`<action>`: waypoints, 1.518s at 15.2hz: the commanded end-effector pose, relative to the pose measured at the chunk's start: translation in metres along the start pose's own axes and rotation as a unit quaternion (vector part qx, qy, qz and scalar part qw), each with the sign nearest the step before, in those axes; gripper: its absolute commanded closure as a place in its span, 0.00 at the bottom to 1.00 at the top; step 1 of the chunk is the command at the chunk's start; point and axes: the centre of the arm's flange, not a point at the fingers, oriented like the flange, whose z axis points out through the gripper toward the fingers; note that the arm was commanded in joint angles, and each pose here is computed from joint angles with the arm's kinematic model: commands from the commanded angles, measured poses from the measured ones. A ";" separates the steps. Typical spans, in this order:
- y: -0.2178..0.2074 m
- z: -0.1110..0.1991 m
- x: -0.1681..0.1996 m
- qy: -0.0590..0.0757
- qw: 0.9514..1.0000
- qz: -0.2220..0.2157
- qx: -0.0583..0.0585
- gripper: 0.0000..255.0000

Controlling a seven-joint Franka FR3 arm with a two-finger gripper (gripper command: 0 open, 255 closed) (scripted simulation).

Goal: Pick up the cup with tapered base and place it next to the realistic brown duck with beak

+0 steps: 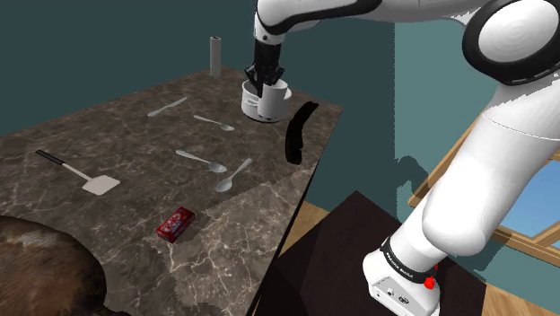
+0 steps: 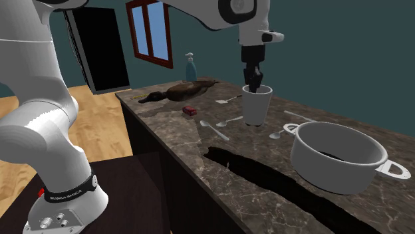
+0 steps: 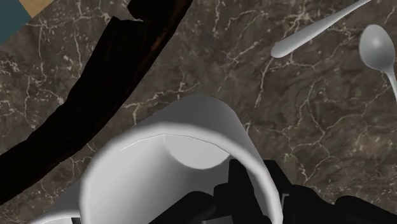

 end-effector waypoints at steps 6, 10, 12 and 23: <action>0.002 -0.038 0.002 0.000 1.000 0.000 0.000 1.00; 0.004 -0.059 0.004 0.000 1.000 0.000 0.000 1.00; -0.004 -0.063 -0.006 0.000 1.000 0.000 0.000 1.00; -0.095 -0.077 -0.119 0.000 1.000 0.000 0.000 1.00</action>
